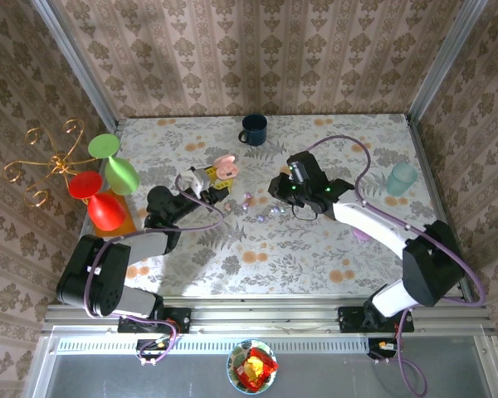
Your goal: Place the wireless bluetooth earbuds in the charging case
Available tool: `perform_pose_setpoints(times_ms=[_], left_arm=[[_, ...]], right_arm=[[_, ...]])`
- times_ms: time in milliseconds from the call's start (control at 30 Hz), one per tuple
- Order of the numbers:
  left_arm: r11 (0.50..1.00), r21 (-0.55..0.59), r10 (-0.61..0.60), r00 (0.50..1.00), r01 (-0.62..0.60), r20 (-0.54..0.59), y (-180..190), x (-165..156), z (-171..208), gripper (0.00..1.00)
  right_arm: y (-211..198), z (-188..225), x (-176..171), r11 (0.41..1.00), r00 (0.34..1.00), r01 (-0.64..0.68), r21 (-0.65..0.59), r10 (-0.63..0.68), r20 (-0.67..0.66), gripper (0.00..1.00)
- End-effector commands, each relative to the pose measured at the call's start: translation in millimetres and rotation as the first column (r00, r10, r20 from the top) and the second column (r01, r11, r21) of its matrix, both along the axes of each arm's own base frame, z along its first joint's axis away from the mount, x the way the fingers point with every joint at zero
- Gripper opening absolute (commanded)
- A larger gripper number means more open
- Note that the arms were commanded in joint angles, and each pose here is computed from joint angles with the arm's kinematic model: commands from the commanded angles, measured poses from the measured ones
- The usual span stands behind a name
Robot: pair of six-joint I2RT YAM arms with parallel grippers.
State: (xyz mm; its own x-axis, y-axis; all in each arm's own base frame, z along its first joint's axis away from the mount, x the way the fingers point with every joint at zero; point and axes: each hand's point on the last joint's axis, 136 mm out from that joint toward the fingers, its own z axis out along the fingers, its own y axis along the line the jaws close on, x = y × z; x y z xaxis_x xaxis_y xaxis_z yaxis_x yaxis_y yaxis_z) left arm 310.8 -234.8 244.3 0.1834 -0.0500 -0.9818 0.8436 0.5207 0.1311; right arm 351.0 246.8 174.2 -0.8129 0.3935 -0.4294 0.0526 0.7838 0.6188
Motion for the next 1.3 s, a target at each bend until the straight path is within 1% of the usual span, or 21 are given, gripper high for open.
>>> perform_pose_setpoints(times_ms=[0, 300, 467, 600, 800, 867, 1033, 1267], left_arm=[[0.998, 0.028, 0.054, 0.997, -0.056, 0.059, 0.3, 7.4, -0.4, 0.32], [0.998, 0.064, 0.017, 0.999, -0.02, 0.05, -17.0, 7.3, -17.3, 0.32], [0.997, 0.076, -0.005, 0.999, 0.001, 0.049, -23.2, 4.8, -21.6, 0.31], [0.997, 0.08, -0.019, 0.999, 0.016, 0.045, -25.9, 2.9, -23.7, 0.31], [0.996, 0.091, -0.021, 0.999, 0.017, 0.04, -25.9, 2.3, -27.2, 0.31], [0.994, 0.097, -0.051, 0.998, 0.047, 0.038, -35.0, -6.1, -29.2, 0.31], [0.993, 0.103, -0.059, 0.998, 0.055, 0.035, -36.1, -7.0, -30.2, 0.31], [0.99, 0.125, -0.067, 0.997, 0.062, 0.038, -36.2, -9.4, -30.3, 0.32]], right_arm=[[-8.5, 11.8, -16.0, 0.998, 0.999, -0.037, -0.057, 0.037, 0.007, 0.17], [21.2, 59.6, -28.5, 0.984, 0.98, -0.17, -0.042, 0.174, 0.094, 0.18], [41.4, 74.6, -24.6, 0.969, 0.963, -0.235, -0.077, 0.242, 0.12, 0.18], [58.7, 84.4, -19.9, 0.957, 0.948, -0.28, -0.077, 0.288, 0.134, 0.18], [75.9, 88.7, -14.9, 0.942, 0.933, -0.323, -0.088, 0.333, 0.134, 0.18], [79.7, 88.0, -14.6, 0.938, 0.93, -0.334, -0.088, 0.344, 0.133, 0.18], [88.2, 82.4, -14.8, 0.928, 0.921, -0.362, -0.094, 0.371, 0.12, 0.17], [90.2, 74.3, -12.3, 0.921, 0.919, -0.37, -0.124, 0.382, 0.1, 0.18]])
